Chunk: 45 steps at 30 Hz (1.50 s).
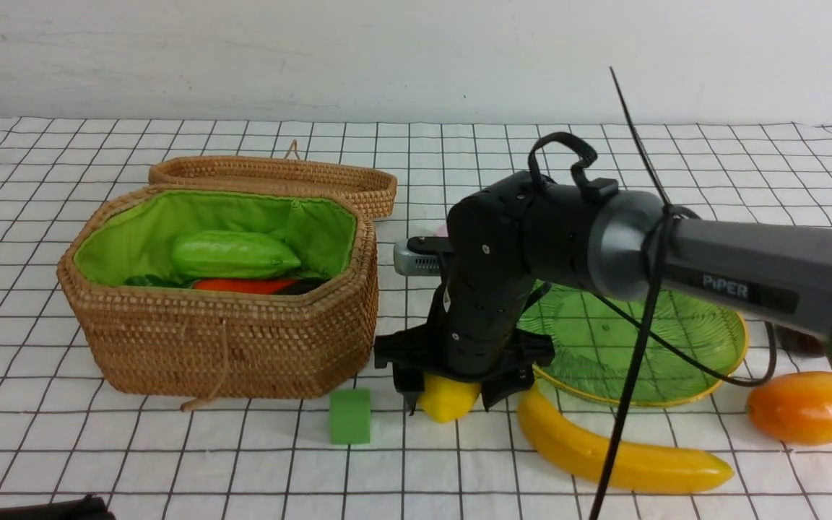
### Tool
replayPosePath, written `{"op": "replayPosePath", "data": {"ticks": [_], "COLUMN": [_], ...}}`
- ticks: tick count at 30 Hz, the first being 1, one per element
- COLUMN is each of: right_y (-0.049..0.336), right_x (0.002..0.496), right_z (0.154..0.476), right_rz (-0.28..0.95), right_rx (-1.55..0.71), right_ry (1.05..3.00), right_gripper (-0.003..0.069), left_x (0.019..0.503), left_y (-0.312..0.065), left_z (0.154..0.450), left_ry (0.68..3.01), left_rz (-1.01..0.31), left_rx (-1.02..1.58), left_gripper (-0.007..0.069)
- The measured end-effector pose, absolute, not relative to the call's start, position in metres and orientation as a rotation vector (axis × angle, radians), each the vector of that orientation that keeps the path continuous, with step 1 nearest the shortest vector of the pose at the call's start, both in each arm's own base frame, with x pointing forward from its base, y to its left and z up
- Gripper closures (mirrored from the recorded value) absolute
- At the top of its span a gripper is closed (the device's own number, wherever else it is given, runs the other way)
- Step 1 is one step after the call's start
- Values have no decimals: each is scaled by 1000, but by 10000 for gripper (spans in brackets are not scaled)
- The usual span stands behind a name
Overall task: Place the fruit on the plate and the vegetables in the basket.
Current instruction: Use the right arm to grab a lemon and put it into the right plate
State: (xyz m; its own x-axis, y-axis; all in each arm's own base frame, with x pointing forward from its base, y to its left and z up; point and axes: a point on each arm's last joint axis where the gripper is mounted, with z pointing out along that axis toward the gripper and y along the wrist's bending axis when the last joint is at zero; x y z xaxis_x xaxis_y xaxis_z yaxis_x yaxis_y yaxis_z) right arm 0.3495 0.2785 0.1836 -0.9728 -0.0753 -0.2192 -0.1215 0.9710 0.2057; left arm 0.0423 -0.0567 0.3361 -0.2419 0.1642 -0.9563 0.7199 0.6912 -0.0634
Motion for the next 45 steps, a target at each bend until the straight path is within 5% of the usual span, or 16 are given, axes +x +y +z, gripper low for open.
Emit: {"op": "replayPosePath", "data": {"ticks": [14, 21, 25, 33, 38, 45], "right_y": [277, 260, 219, 151, 146, 144], "right_x": [348, 332, 337, 387, 399, 395], "right_z": [188, 251, 291, 255, 231, 238], "right_rz": [305, 312, 243, 89, 83, 78], "right_rx": [-210, -264, -191, -62, -127, -156], "right_ry": [2909, 2839, 2774, 2840, 2870, 2872], "right_gripper": [71, 71, 71, 71, 67, -22], "left_x": [41, 41, 41, 39, 38, 38], "left_y": [-57, -57, -57, -61, -63, -63], "left_z": [335, 335, 336, 342, 344, 344], "left_ry": [1786, 1784, 1757, 1645, 1621, 1619], "left_rz": [-618, -617, -595, -612, -635, -635], "left_rx": [721, 723, 744, 812, 811, 813], "left_gripper": [638, 638, 638, 638, 638, 634]}}
